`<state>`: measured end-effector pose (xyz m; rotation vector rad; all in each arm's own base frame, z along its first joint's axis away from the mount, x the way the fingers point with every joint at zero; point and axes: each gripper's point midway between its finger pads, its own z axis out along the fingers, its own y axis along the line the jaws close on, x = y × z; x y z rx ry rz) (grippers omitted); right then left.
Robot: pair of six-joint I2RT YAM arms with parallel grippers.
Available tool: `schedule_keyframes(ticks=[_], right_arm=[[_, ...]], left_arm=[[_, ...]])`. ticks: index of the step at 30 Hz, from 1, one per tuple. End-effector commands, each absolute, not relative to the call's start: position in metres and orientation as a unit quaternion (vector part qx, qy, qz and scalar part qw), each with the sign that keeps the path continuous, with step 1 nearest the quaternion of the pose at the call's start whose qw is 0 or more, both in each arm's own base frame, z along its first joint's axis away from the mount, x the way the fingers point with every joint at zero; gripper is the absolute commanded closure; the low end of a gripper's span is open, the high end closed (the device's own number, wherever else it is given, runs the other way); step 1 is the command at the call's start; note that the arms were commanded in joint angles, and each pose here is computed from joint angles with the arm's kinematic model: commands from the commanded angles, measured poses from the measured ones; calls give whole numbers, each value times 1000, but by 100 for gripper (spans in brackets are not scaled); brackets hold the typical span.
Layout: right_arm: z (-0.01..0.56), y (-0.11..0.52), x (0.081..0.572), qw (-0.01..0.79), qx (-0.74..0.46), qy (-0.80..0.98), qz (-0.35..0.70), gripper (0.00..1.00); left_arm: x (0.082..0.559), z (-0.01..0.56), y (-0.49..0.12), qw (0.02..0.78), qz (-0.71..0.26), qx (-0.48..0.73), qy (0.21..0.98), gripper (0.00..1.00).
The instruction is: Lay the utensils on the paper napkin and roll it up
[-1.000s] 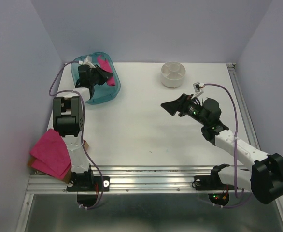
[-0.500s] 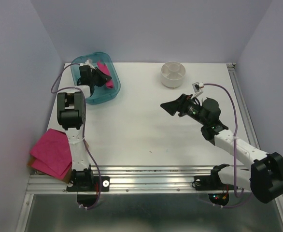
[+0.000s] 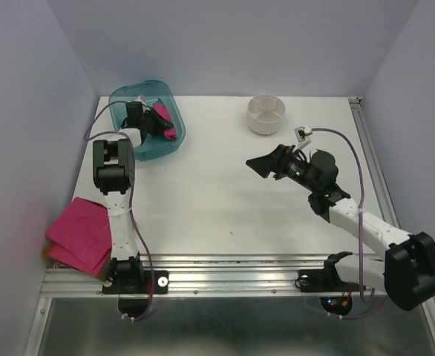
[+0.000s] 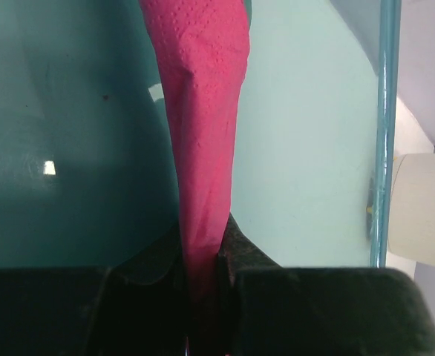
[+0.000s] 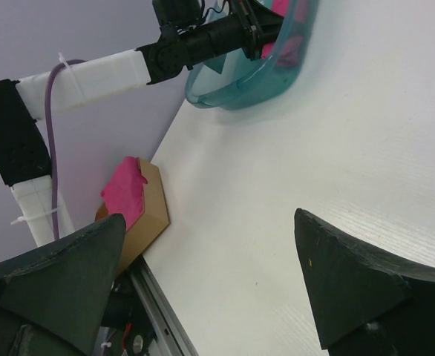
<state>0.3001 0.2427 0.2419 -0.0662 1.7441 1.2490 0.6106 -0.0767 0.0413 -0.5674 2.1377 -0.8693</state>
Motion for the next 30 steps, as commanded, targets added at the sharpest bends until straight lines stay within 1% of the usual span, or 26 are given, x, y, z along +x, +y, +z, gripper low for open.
schedule_keyframes(ticks=[1, 3, 7, 10, 11, 12, 14, 20, 30], right_arm=[[278, 248, 302, 512, -55, 677, 526, 0], [279, 248, 301, 512, -55, 676, 527, 0], [279, 247, 301, 513, -54, 676, 527, 0], [279, 248, 301, 513, -55, 675, 528, 0], [280, 248, 300, 512, -55, 675, 529, 0], [280, 248, 300, 513, -55, 674, 529, 0], [280, 248, 300, 512, -54, 675, 529, 0], [279, 250, 301, 508, -55, 674, 534, 0], [279, 250, 301, 508, -55, 673, 535, 0]], left_arm=[[618, 60, -77, 384, -343, -211, 831, 86], [616, 55, -76, 377, -340, -216, 834, 79], [615, 47, -73, 368, -328, -228, 839, 75], [615, 47, -69, 369, -316, -230, 843, 74], [614, 43, -65, 364, -300, -238, 849, 73], [613, 41, -61, 364, -289, -239, 853, 70], [613, 41, -56, 364, -271, -239, 858, 68], [613, 36, -56, 354, -267, -236, 865, 60], [602, 19, -55, 329, -255, -235, 878, 55]])
